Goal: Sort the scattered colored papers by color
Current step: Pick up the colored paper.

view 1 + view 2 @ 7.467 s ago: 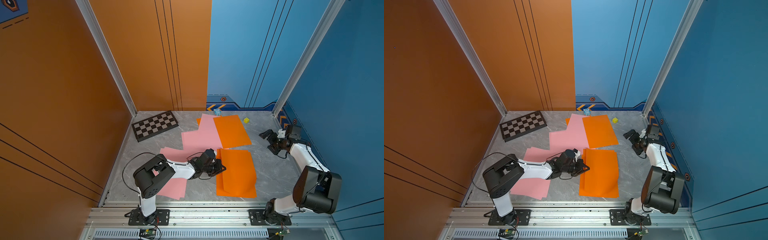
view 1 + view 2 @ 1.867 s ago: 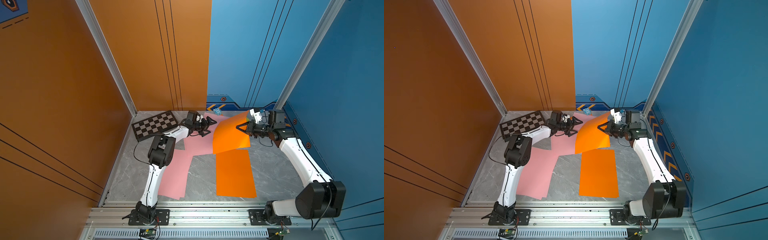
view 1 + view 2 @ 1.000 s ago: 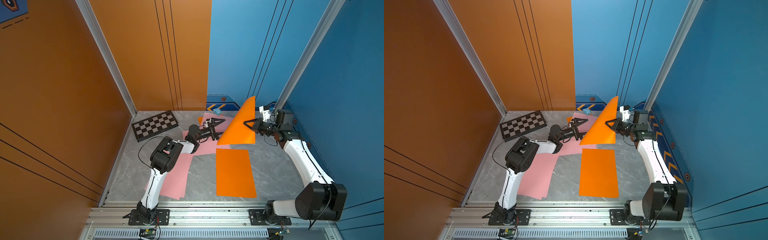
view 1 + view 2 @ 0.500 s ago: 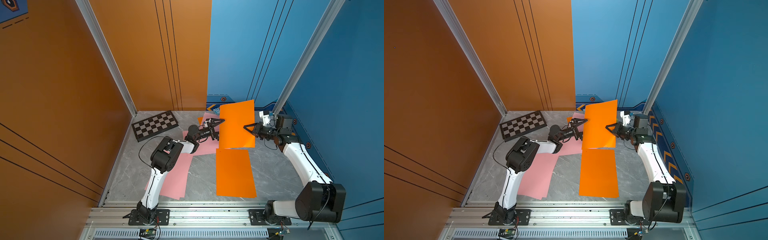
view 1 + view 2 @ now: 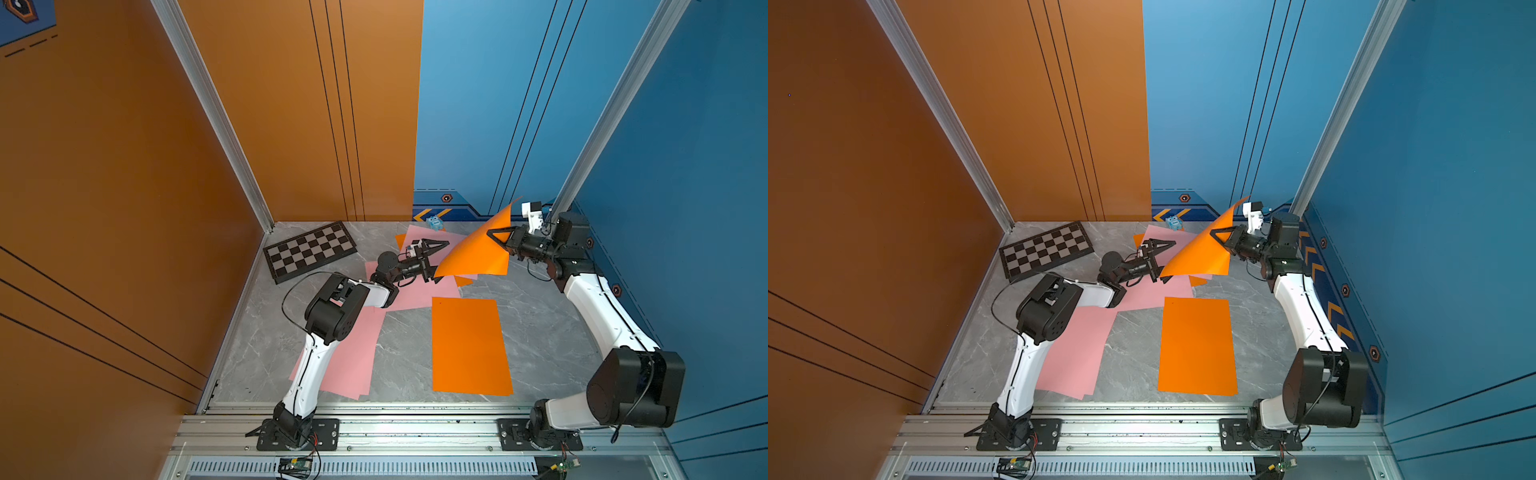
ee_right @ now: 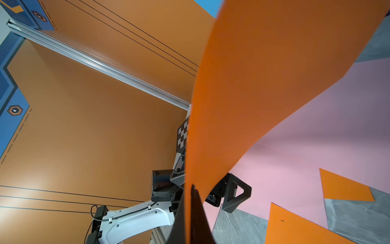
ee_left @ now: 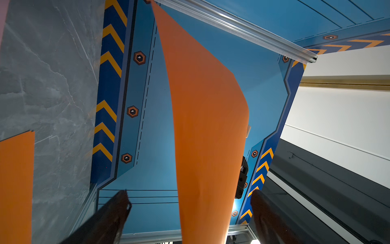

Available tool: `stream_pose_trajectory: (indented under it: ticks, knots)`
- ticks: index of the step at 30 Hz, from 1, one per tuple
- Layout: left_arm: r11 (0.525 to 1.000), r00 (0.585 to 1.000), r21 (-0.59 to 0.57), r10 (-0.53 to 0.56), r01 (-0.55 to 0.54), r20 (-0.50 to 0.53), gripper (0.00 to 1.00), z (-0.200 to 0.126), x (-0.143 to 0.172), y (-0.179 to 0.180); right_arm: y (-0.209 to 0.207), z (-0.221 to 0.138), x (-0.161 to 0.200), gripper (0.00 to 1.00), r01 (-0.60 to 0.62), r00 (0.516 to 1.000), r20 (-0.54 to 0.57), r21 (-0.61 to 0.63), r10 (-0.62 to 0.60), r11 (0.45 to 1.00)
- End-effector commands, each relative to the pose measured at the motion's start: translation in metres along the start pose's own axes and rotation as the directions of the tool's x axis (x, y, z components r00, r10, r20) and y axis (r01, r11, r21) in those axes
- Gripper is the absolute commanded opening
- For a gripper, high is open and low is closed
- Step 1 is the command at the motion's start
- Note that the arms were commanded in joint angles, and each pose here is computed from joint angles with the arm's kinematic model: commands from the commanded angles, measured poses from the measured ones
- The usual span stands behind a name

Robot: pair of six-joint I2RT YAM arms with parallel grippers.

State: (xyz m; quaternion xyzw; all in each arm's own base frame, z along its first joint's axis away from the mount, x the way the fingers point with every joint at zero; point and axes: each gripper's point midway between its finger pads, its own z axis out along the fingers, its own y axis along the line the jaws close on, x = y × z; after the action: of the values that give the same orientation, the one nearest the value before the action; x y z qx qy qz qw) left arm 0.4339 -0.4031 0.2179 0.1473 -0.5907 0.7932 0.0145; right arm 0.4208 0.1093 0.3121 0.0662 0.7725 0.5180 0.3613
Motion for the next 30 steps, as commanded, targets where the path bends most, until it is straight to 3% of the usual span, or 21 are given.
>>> stream_pose_trajectory:
  ticks: [1, 6, 11, 18, 30]
  knots:
    - [0.995, 0.994, 0.015, -0.101, 0.101, -0.029, 0.93, 0.005, 0.004, -0.003, 0.012, 0.006, 0.004, 0.0, 0.006, 1.0, -0.017, -0.073, -0.007, 0.997]
    - [0.995, 0.995, 0.022, -0.097, 0.097, -0.029, 0.93, 0.006, 0.002, -0.006, 0.003, 0.008, 0.021, 0.0, -0.019, 0.999, -0.05, -0.066, 0.016, 0.998]
    - [0.996, 0.996, 0.023, -0.085, 0.085, -0.009, 0.88, -0.004, -0.006, -0.011, -0.025, 0.0, 0.052, 0.0, -0.04, 0.996, -0.084, 0.025, 0.042, 0.999]
    - [0.999, 0.999, 0.011, -0.04, 0.04, 0.004, 0.62, -0.023, -0.015, -0.021, -0.059, -0.015, 0.088, 0.0, -0.058, 0.99, -0.122, 0.15, 0.076, 0.987]
    - [0.997, 0.998, -0.061, 0.05, -0.052, -0.046, 0.09, -0.022, 0.001, -0.022, -0.073, -0.015, 0.097, 0.0, -0.074, 0.986, -0.135, 0.186, 0.1, 0.98]
